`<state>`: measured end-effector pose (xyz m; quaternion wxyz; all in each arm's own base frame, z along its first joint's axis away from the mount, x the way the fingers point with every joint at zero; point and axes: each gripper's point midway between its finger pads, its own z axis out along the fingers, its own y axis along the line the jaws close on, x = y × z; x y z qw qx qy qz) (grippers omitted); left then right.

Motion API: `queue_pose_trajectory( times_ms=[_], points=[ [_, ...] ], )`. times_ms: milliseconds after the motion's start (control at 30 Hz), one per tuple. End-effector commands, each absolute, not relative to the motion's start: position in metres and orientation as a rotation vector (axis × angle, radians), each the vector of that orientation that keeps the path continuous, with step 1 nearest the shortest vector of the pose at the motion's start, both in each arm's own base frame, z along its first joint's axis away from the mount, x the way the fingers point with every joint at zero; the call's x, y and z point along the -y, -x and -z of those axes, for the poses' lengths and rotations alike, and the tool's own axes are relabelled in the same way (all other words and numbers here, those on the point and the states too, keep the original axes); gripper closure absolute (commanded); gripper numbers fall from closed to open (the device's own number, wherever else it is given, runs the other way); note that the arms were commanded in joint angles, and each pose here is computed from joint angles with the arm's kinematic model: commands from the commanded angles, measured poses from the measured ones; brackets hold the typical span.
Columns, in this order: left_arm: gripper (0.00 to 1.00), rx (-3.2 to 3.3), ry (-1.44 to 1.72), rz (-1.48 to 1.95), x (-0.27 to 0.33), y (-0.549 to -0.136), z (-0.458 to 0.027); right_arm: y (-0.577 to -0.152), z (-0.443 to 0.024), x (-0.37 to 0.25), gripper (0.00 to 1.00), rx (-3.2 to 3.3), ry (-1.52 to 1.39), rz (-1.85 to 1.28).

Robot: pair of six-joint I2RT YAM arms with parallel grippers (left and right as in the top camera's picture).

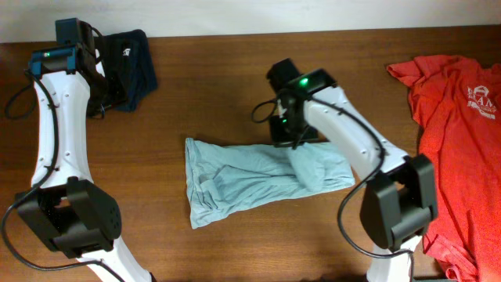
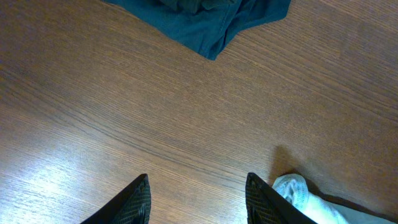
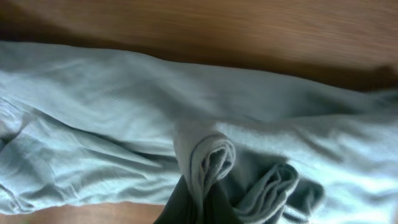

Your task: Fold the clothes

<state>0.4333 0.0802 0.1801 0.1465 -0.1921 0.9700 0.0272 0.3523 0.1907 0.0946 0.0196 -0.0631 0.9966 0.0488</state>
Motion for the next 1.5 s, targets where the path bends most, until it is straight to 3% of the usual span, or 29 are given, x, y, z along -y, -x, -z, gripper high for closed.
queue_pose_trajectory(
  times_ms=[0,100,200,433,533,633,700,800,933,1300,1467],
  points=[
    [0.51,-2.759,0.531,-0.095,-0.083,-0.434,-0.194,-0.348,-0.078,-0.208,0.96,-3.088,0.246,-0.131],
    [0.51,-2.759,0.531,-0.095,-0.083,-0.434,-0.194,-0.348,-0.068,-0.223,0.94,-3.073,0.295,-0.140],
    [0.51,-2.759,0.531,-0.095,-0.083,-0.434,-0.194,-0.350,-0.063,-0.233,0.61,-3.054,0.322,-0.151],
    [0.51,-2.760,0.531,-0.095,-0.083,-0.434,-0.194,-0.366,-0.094,-0.219,0.44,-2.986,0.367,-0.134],
    [0.51,-2.765,0.532,-0.096,-0.083,-0.433,-0.194,-0.366,-0.118,-0.186,0.43,-2.992,0.285,-0.059],
    [0.51,-2.769,0.524,-0.093,-0.080,-0.433,-0.193,-0.357,-0.121,-0.159,0.44,-3.059,0.206,-0.024],
    [0.51,-2.774,0.511,-0.092,-0.076,-0.434,-0.191,-0.350,-0.119,-0.144,0.51,-3.110,0.164,0.005],
    [0.51,-2.780,0.502,-0.090,-0.073,-0.434,-0.190,-0.343,-0.109,-0.128,0.73,-3.160,0.118,0.031],
    [0.51,-2.787,0.504,-0.092,-0.073,-0.432,-0.190,-0.335,-0.082,-0.123,0.89,-3.199,0.112,0.052],
    [0.51,-2.785,0.497,-0.090,-0.071,-0.433,-0.190,-0.313,-0.029,-0.124,0.91,-3.246,0.112,-0.007],
    [0.51,-2.785,0.498,-0.090,-0.071,-0.434,-0.190,-0.297,-0.035,-0.164,0.91,-3.297,0.154,-0.403]
  ],
)
